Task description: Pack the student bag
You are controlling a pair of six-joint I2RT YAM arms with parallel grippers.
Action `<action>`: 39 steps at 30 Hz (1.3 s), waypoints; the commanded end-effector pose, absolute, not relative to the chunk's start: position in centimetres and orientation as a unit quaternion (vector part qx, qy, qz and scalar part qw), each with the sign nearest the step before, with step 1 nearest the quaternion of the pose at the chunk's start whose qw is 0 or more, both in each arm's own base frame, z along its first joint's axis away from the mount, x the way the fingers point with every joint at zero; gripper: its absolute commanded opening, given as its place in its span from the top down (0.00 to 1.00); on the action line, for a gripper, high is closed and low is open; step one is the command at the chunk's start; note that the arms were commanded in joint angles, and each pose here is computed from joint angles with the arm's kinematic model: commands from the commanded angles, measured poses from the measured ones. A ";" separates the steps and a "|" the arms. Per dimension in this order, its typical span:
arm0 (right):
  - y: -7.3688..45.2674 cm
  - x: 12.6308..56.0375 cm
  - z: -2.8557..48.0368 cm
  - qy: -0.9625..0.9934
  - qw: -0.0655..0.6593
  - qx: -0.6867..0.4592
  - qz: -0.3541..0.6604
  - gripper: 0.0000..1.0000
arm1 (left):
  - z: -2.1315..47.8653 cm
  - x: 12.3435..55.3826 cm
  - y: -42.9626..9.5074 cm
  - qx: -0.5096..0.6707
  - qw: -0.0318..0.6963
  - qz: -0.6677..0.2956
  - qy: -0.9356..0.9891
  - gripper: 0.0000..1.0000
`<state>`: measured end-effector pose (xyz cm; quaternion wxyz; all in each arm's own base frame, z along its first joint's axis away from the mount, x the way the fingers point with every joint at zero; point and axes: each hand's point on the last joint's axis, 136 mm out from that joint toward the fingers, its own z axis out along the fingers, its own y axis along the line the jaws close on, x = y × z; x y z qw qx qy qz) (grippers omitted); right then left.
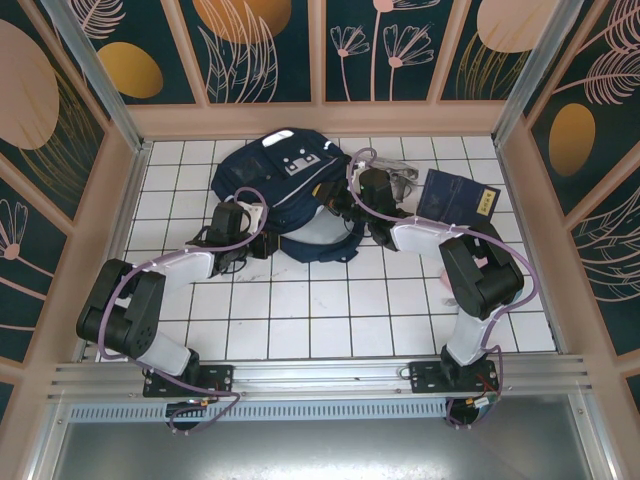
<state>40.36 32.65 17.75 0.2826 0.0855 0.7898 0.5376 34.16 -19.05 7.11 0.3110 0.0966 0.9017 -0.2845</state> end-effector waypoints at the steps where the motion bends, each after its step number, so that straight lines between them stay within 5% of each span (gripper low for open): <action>1: 31.9 42.2 22.6 0.750 0.343 0.080 0.560 0.87 | 6.8 34.8 -17.8 0.082 0.327 -0.251 0.907 0.88; 5: 31.3 42.4 22.2 0.758 0.351 0.090 0.543 0.87 | 6.4 35.4 -16.1 0.045 0.331 -0.207 0.919 0.99; 18: 30.4 42.3 22.6 0.763 0.369 0.092 0.522 0.87 | 6.3 36.9 -9.7 -0.098 0.350 -0.062 0.929 1.00; 21: 31.2 41.8 22.9 0.759 0.360 0.077 0.537 0.87 | 6.7 37.3 -9.0 -0.127 0.352 -0.063 0.925 0.87; 24: 32.0 41.2 23.0 0.760 0.341 0.064 0.550 0.86 | 7.7 37.0 -9.9 -0.123 0.351 -0.092 0.924 0.61; 28: 31.9 39.6 21.2 0.783 0.305 0.066 0.538 0.58 | 9.2 35.4 -10.4 -0.124 0.339 -0.121 0.925 0.39; 31: 30.3 38.2 19.6 0.808 0.298 0.075 0.502 0.41 | 11.0 34.2 -10.1 -0.123 0.349 -0.129 0.920 0.31; 39: 20.7 38.4 17.0 0.867 0.375 0.126 0.304 0.34 | 16.8 34.5 -12.1 -0.078 0.400 -0.191 0.893 0.27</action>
